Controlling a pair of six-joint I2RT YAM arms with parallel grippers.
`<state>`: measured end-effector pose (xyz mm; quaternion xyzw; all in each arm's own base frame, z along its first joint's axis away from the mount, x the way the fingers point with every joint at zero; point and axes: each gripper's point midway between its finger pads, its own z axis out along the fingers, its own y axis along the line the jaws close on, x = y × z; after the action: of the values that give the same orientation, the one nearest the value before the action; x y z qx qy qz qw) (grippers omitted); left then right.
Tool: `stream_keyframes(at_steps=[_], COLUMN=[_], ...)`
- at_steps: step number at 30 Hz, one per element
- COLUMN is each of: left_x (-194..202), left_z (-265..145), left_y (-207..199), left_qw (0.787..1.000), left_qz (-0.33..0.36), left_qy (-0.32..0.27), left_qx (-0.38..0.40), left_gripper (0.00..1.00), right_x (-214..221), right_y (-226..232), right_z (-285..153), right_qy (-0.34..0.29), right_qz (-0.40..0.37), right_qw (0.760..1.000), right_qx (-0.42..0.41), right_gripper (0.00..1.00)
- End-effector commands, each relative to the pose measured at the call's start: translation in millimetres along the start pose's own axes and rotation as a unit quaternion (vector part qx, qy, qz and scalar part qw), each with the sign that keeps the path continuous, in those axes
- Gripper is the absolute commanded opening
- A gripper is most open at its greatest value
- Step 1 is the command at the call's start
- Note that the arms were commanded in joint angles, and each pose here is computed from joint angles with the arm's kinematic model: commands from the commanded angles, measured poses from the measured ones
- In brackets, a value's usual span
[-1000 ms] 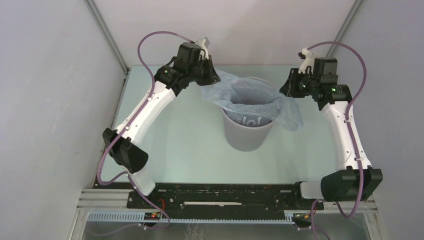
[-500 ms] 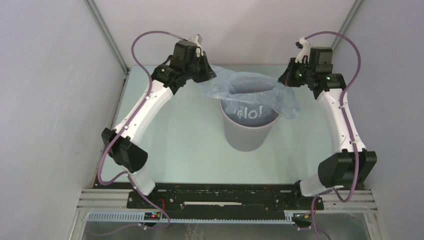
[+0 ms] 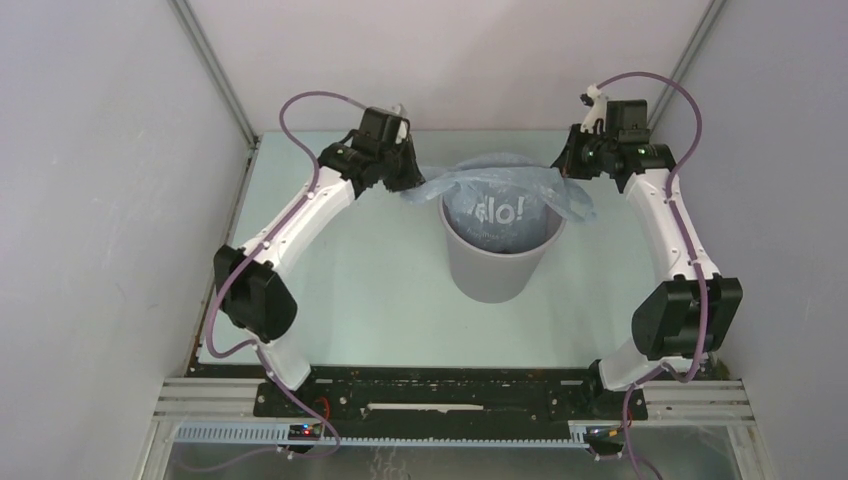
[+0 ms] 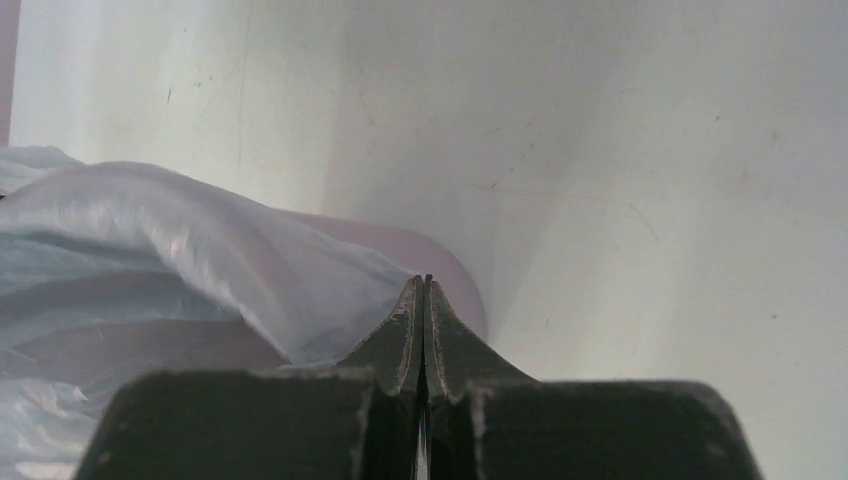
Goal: Put the trash bags into the trash bin
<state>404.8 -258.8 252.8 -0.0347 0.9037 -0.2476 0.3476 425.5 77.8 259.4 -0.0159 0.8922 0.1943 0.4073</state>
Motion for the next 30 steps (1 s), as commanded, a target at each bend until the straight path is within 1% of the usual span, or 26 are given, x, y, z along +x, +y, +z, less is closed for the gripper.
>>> stream_keyframes(at_steps=[1,4,7,9,10,12,14,16,18,22,24,28,30], left_x=[16,36,49,52,51,48,44,42,47,55,57,57,56], left_z=[-28,-31,-33,-35,-36,-40,-43,-46,-44,-41,-42,-41,-41], left_y=[3,0,-3,-3,-2,-4,-7,-9,-8,-3,-2,-3,-4], left_qw=[1.000,0.998,0.996,0.996,0.996,0.996,0.996,0.996,0.996,0.996,0.996,0.995,0.995], left_qz=[-0.006,-0.025,-0.040,-0.040,-0.040,-0.037,-0.035,-0.034,-0.035,-0.040,-0.042,-0.043,-0.043], left_qy=[0.011,0.037,0.047,0.047,0.045,0.040,0.033,0.031,0.039,0.046,0.043,0.043,0.043], left_qx=[0.012,0.036,0.057,0.063,0.062,0.066,0.069,0.074,0.075,0.071,0.072,0.076,0.077], left_gripper=[0.00,0.00,0.01,0.05,0.08,0.16,0.19,0.19,0.19,0.18,0.18,0.18,0.18], right_x=[14,22,20,15,9,-1,-11,-18,-20,-1,7,24,35], right_y=[9,11,10,9,9,8,7,6,11,16,18,29,28], right_z=[-13,-19,-28,-35,-40,-51,-65,-80,-94,-122,-139,-168,-179], right_qy=[0.005,0.007,-0.002,-0.009,-0.016,-0.025,-0.038,-0.044,-0.038,0.005,0.013,0.004,0.001], right_qz=[0.016,0.024,0.026,0.029,0.031,0.041,0.057,0.080,0.105,0.146,0.154,0.164,0.193], right_qw=[1.000,1.000,1.000,1.000,0.999,0.999,0.997,0.994,0.991,0.984,0.981,0.980,0.975], right_qx=[-0.009,-0.010,-0.004,0.001,0.003,0.019,0.044,0.067,0.077,0.102,0.117,0.111,0.112], right_gripper=[0.02,0.06,0.13,0.19,0.24,0.38,0.51,0.60,0.69,0.86,0.99,1.00,1.00])
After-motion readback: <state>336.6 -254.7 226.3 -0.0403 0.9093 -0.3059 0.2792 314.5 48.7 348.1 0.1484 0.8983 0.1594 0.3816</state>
